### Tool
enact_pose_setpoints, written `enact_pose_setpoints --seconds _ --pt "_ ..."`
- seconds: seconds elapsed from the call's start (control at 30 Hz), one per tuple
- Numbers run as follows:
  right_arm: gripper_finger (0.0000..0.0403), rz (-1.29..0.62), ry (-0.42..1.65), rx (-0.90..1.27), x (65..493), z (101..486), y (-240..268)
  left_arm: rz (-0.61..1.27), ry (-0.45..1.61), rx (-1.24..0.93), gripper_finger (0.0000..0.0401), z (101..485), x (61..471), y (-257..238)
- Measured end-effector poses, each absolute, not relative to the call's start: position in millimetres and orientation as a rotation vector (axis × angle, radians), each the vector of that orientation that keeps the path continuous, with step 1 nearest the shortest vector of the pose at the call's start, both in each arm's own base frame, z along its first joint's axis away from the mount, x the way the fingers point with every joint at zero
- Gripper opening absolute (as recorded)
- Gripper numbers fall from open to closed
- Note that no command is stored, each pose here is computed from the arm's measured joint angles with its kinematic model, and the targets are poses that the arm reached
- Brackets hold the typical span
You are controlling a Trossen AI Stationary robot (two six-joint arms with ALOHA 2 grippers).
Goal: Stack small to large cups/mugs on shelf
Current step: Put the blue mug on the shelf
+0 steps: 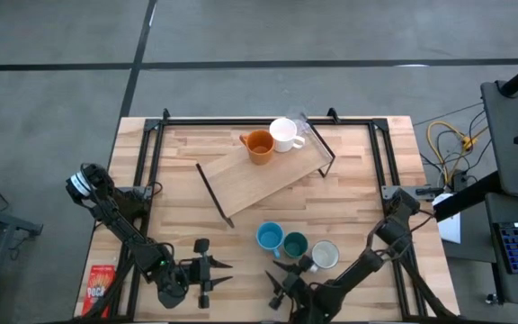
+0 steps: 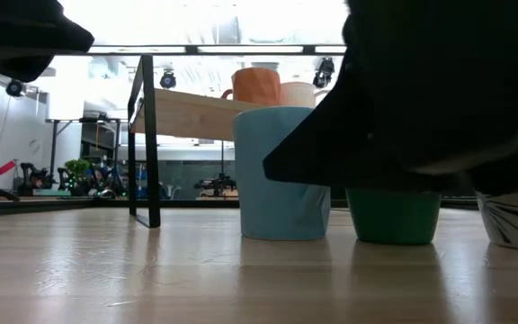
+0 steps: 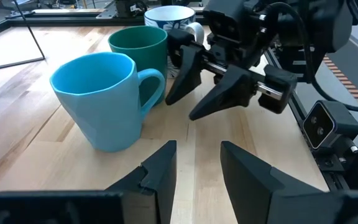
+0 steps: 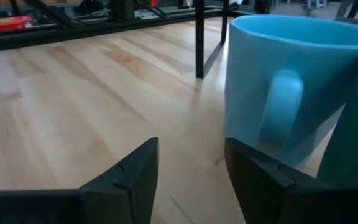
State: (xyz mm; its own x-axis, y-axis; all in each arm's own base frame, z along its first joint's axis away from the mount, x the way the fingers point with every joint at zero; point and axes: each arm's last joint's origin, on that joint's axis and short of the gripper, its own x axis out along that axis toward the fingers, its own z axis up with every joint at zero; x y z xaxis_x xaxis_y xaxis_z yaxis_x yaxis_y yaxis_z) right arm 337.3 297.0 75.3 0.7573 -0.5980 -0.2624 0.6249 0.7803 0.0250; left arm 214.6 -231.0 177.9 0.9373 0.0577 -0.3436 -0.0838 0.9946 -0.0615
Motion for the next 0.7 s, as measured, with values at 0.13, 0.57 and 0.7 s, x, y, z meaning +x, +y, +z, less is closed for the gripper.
enact_pose_setpoints --seconds 0.13,0.57,0.7 --pt "0.0170 -0.682 0.243 0.099 339 75 294 0.072 0.350 -0.074 0.0111 178 214 -231" --pt "0.0139 -0.729 0.242 0.056 351 75 278 0.078 0.370 -0.048 0.0111 166 221 -239" --pt "0.0132 -0.731 0.240 0.039 351 76 278 0.076 0.367 -0.052 0.0111 167 221 -239"
